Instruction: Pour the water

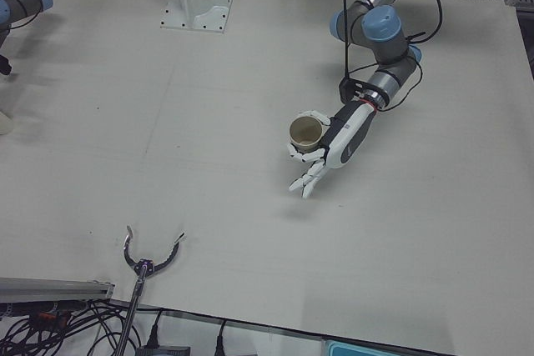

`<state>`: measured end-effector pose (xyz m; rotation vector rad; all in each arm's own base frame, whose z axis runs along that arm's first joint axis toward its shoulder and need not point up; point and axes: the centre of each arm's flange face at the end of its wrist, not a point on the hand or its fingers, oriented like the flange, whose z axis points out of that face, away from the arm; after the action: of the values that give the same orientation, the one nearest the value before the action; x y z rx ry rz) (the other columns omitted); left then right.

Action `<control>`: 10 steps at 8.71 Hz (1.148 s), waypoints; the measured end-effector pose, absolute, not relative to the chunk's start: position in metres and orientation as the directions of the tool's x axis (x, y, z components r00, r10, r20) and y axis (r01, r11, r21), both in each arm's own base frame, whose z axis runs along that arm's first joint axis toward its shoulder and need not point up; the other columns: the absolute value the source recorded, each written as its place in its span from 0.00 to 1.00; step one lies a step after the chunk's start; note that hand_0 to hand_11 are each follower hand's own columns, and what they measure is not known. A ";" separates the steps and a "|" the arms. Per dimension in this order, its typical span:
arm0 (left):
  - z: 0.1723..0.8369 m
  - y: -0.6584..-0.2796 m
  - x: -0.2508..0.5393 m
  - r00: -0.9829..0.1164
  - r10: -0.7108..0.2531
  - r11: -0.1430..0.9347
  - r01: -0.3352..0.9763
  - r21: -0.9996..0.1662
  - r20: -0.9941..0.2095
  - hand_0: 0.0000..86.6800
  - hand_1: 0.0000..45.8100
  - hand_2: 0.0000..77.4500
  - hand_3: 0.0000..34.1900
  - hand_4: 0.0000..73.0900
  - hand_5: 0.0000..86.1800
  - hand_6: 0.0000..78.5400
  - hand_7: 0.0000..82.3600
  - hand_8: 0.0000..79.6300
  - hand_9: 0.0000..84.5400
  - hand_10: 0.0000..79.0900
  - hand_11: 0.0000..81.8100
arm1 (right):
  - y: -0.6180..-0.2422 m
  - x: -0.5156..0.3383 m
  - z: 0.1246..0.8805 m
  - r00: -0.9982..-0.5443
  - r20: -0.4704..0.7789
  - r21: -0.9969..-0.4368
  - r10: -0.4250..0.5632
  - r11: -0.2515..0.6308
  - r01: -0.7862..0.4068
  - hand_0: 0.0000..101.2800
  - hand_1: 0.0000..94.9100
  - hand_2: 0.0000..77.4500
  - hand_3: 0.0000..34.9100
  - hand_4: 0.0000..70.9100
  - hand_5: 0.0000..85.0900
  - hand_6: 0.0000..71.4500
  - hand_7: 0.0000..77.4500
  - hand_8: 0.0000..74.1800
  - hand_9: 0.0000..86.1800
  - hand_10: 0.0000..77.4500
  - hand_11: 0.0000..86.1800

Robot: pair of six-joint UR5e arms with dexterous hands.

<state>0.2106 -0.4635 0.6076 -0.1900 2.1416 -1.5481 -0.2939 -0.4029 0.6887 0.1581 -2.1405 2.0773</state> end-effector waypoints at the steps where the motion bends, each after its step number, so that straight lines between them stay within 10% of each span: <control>1: 0.610 -0.464 0.211 -0.871 -0.385 0.345 0.170 -0.923 -0.305 0.58 0.32 0.55 0.00 0.61 0.47 0.08 0.13 0.00 0.01 0.06 0.11 | -0.412 -0.300 0.684 -0.983 0.182 -0.983 0.021 0.036 -0.181 0.50 0.19 0.13 0.09 0.00 0.05 0.01 0.01 0.00 0.01 0.01 0.01; 7: 0.624 -0.464 0.210 -0.870 -0.388 0.333 0.175 -0.927 -0.303 0.58 0.32 0.55 0.00 0.61 0.48 0.08 0.13 0.00 0.01 0.06 0.11 | -0.424 -0.345 0.666 -0.985 0.167 -0.985 0.042 0.057 -0.164 0.49 0.19 0.14 0.07 0.02 0.08 0.01 0.01 0.00 0.01 0.01 0.01; 8: 0.626 -0.464 0.210 -0.871 -0.388 0.331 0.174 -0.927 -0.302 0.58 0.32 0.55 0.00 0.61 0.48 0.08 0.14 0.00 0.01 0.06 0.11 | -0.424 -0.347 0.664 -0.986 0.164 -0.985 0.042 0.058 -0.161 0.48 0.12 0.18 0.03 0.25 0.21 0.08 0.01 0.00 0.01 0.01 0.01; 9: 0.627 -0.464 0.209 -0.871 -0.389 0.331 0.173 -0.928 -0.301 0.58 0.32 0.55 0.00 0.61 0.47 0.08 0.13 0.00 0.01 0.06 0.11 | -0.424 -0.349 0.662 -0.986 0.160 -0.986 0.042 0.059 -0.158 0.48 0.14 0.19 0.00 0.38 0.33 0.21 0.29 0.07 0.12 0.05 0.11; 10: 0.629 -0.463 0.208 -0.871 -0.389 0.330 0.172 -0.928 -0.300 0.58 0.32 0.55 0.00 0.61 0.47 0.08 0.13 0.00 0.01 0.06 0.11 | -0.424 -0.350 0.660 -0.987 0.155 -0.986 0.042 0.061 -0.152 0.48 0.14 0.19 0.00 0.38 0.33 0.21 0.29 0.07 0.12 0.05 0.11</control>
<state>0.2081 -0.4629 0.6292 -0.1896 2.1250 -1.5693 -0.3498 -0.4243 0.6604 0.1146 -2.1799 2.0575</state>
